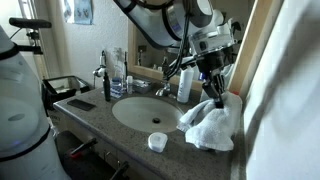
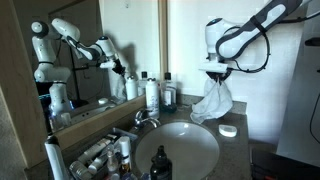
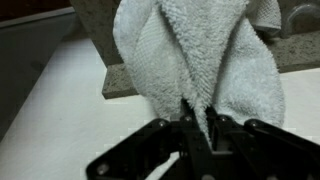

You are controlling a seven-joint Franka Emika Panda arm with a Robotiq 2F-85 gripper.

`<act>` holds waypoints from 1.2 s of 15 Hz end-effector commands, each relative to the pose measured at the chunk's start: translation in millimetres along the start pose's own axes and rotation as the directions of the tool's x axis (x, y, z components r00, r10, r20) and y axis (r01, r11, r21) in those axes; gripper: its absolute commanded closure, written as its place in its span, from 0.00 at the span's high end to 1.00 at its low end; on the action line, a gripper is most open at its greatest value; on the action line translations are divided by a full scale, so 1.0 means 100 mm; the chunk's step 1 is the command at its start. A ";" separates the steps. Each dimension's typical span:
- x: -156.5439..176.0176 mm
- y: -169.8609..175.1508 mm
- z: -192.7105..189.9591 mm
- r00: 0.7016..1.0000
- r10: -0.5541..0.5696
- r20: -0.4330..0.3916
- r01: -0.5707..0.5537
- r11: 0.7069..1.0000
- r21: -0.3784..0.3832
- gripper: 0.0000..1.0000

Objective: Use the white towel to wipe the wall

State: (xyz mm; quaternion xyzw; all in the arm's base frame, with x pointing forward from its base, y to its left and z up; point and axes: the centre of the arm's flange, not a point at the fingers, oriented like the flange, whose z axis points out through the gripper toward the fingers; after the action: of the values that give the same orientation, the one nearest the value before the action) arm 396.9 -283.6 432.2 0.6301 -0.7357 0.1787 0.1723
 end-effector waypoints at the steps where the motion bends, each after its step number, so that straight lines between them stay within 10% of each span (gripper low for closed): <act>1: -0.07 -0.12 0.05 0.999 -0.019 0.029 0.017 0.999 0.040 0.47; 8: -0.62 -0.56 -0.65 0.982 -0.173 0.071 0.158 0.971 0.182 0.98; 10: -0.91 -0.64 -1.07 0.955 -0.287 0.075 0.261 0.934 0.244 1.00; 18: -1.79 -0.51 -2.25 0.724 -0.683 0.102 0.563 0.669 0.486 1.00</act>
State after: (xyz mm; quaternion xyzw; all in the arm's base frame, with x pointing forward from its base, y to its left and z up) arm 486.4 -52.2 526.3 0.8501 -0.4895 0.1945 -0.0020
